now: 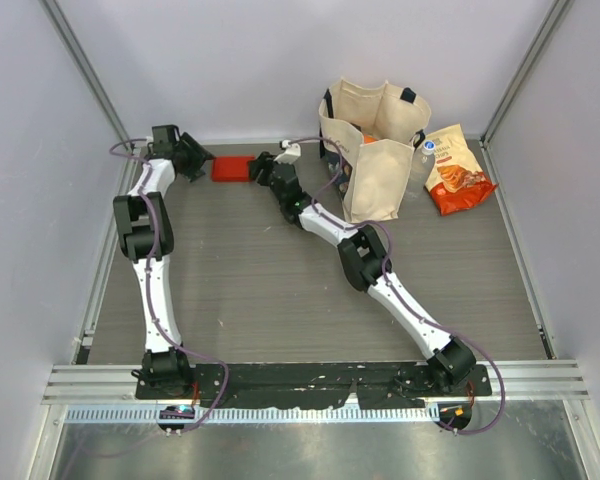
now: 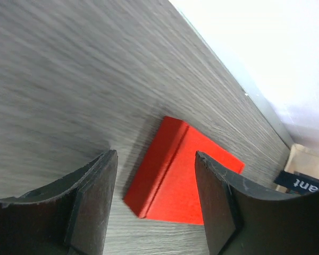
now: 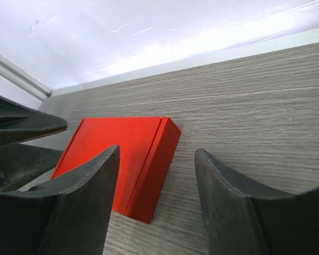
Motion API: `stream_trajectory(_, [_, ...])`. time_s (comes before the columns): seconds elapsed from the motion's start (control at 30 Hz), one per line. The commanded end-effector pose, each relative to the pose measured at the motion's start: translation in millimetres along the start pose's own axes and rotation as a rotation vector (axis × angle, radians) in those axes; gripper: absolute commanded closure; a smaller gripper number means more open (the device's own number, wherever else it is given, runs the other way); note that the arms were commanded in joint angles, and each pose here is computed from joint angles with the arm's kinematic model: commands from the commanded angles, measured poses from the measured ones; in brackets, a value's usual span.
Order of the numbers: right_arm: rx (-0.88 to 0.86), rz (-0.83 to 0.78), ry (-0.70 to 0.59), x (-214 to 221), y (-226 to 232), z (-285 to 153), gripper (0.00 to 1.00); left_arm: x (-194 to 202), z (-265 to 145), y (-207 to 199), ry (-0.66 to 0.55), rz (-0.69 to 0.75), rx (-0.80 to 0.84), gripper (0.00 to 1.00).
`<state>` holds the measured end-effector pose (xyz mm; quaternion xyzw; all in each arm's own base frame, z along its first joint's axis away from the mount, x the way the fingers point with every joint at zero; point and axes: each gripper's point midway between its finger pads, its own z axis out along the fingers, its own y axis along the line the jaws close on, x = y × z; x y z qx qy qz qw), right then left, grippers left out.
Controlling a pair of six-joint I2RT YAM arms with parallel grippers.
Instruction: Fold the paper box
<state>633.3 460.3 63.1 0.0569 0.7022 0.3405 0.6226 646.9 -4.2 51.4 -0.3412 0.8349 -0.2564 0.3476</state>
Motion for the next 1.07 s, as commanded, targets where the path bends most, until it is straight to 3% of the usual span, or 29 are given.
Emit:
stream_trajectory(0.0, [-0.001,-0.067,-0.027,-75.3,36.5,-0.7,0.34,-42.4,-50.8,-7.2,-0.111,0.051,-0.057,0.35])
stream_trajectory(0.07, [0.011,-0.133,0.000,-91.7,52.8,-10.0,0.30,-34.0,-62.3,-3.3,-0.102,0.051,-0.075,0.35])
stream_trajectory(0.1, [0.017,-0.165,0.044,-90.3,57.2,-16.3,0.30,-44.0,-84.8,-25.0,-0.144,0.061,-0.025,0.35])
stream_trajectory(0.13, [0.009,-0.191,0.076,-94.1,73.4,-26.6,0.29,-19.7,-84.3,-7.8,-0.092,0.016,-0.043,0.36])
stream_trajectory(0.2, [0.093,-0.301,0.157,-86.9,69.5,-45.7,0.29,-15.6,-110.6,-35.1,-0.136,0.016,0.056,0.37])
stream_trajectory(0.23, [0.133,-0.342,0.212,-74.4,60.9,-57.2,0.29,-2.1,-117.1,-38.4,-0.119,0.014,0.074,0.37])
stream_trajectory(0.27, [0.131,-0.369,0.205,-95.8,84.9,-73.2,0.29,25.8,-116.5,-18.8,-0.074,-0.003,0.038,0.38])
stream_trajectory(0.3, [0.158,-0.402,0.240,-93.4,84.0,-87.1,0.29,42.2,-119.8,-28.0,-0.064,0.015,0.062,0.38])
stream_trajectory(0.33, [0.230,-0.467,0.293,-77.0,63.8,-109.4,0.29,59.6,-134.8,-29.9,-0.058,0.027,0.068,0.38])
stream_trajectory(0.37, [0.205,-0.482,0.262,-102.8,96.4,-131.9,0.28,70.0,-140.6,-35.2,-0.058,0.043,0.075,0.39])
stream_trajectory(0.4, [0.226,-0.522,0.284,-105.4,96.7,-150.7,0.28,91.7,-148.5,-54.7,-0.045,0.082,0.106,0.39])
stream_trajectory(0.47, [0.261,-0.590,0.391,-81.2,78.3,-194.0,0.28,107.6,-175.0,-69.2,-0.054,0.101,0.138,0.40])
stream_trajectory(0.5, [0.243,-0.556,0.380,-106.7,97.3,-221.8,0.28,123.7,-184.1,-81.3,-0.040,0.126,0.172,0.40])
stream_trajectory(0.53, [0.266,-0.586,0.480,-79.2,68.6,-254.7,0.28,130.9,-204.9,-88.9,-0.049,0.144,0.204,0.40])
stream_trajectory(0.57, [0.254,-0.563,0.497,-83.2,65.4,-275.6,0.28,137.8,-215.0,-93.7,-0.053,0.166,0.219,0.40])
stream_trajectory(0.6, [0.216,-0.516,0.447,-116.0,77.1,-299.2,0.27,152.3,-224.6,-97.8,-0.038,0.220,0.233,0.40])
stream_trajectory(0.63, [0.236,-0.536,0.520,-96.1,46.9,-333.8,0.26,161.9,-233.8,-94.2,-0.034,0.253,0.230,0.39])
stream_trajectory(0.7, [0.298,-0.570,0.557,-105.8,19.3,-375.0,0.26,171.2,-260.6,-94.9,-0.042,0.370,0.247,0.39])
stream_trajectory(0.8, [0.378,-0.560,0.479,-156.6,-5.7,-433.8,0.20,186.1,-296.0,-91.2,-0.014,0.485,0.296,0.37])
stream_trajectory(0.87, [0.353,-0.496,0.354,-207.4,1.1,-464.4,0.20,190.4,-319.0,-89.6,-0.032,0.553,0.329,0.36])
stream_trajectory(1.0, [0.230,-0.376,0.089,-304.4,28.7,-516.3,0.19,180.6,-403.6,-125.4,-0.166,0.636,0.509,0.29])
stream_trajectory(1.03, [0.193,-0.342,0.011,-336.3,41.0,-528.9,0.17,172.0,-447.8,-148.5,-0.241,0.664,0.612,0.28])
